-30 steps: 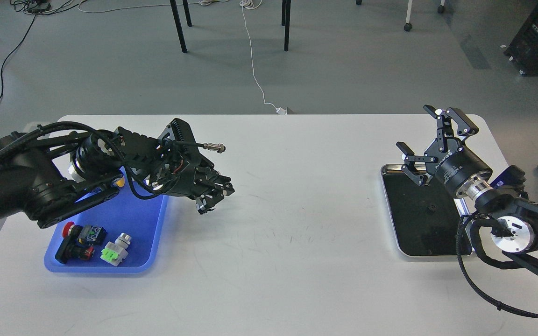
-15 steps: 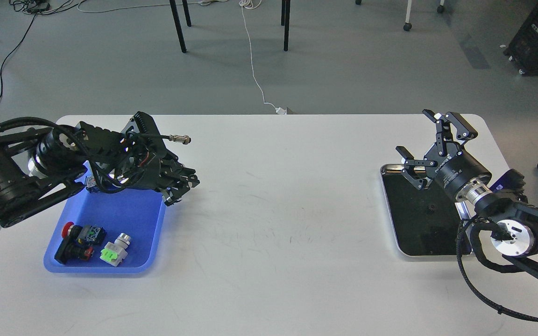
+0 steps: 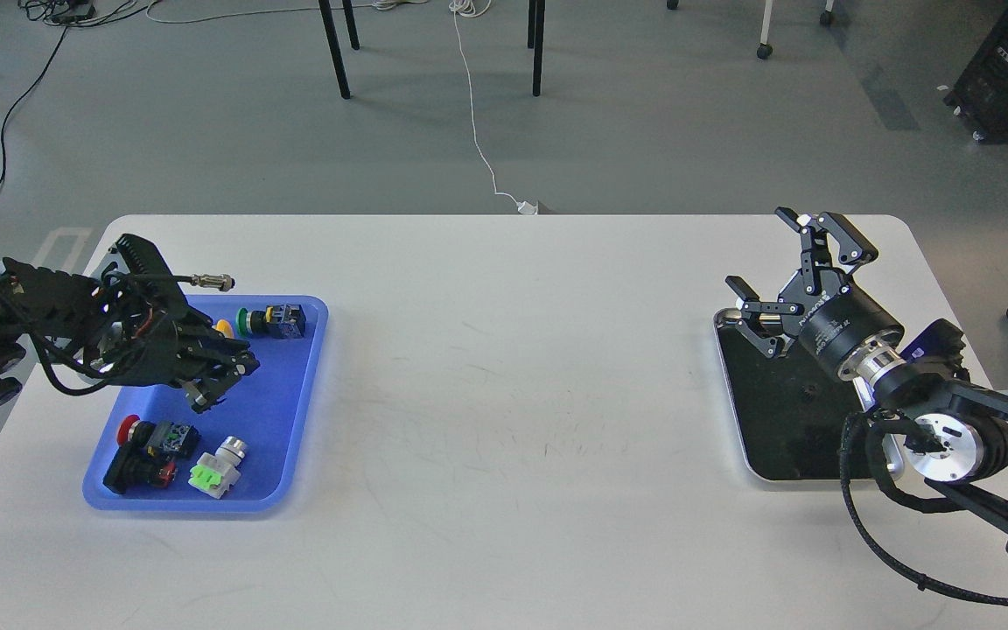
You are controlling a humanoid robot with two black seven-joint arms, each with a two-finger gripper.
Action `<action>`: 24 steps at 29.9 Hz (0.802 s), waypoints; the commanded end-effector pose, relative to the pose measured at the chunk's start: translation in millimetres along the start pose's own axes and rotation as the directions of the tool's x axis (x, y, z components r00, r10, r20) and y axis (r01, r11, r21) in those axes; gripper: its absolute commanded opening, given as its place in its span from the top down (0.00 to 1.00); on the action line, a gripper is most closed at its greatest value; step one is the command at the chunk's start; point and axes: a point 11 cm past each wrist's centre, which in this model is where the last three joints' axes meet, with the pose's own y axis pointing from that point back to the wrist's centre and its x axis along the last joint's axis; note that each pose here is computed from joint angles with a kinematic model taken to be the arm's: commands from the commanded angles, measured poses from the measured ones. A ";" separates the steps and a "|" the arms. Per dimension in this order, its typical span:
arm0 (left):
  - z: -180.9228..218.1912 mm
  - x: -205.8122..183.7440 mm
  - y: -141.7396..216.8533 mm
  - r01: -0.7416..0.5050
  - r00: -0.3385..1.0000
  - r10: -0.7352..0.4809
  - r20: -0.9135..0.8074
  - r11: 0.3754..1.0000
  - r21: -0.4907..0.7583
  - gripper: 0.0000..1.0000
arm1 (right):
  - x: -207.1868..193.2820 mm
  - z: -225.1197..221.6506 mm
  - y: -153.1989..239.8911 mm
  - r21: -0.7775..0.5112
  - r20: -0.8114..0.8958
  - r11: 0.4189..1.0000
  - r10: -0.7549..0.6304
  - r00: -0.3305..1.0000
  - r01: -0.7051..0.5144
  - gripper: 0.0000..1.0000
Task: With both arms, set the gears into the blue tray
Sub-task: 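Carry the black part into the blue tray and release it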
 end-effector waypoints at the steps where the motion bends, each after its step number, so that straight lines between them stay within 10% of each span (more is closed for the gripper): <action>1: 0.8 -10.9 1.1 0.017 1.000 -0.017 -0.016 1.000 0.000 0.82 | 0.1 0.3 0.1 -0.001 0.000 1.000 0.000 1.000 0.000 0.03; 24: -12.1 -34.4 -11.4 0.068 0.995 -0.065 -0.080 0.997 0.036 0.78 | -0.4 0.4 0.1 -0.001 0.000 1.000 -0.001 1.000 0.001 0.03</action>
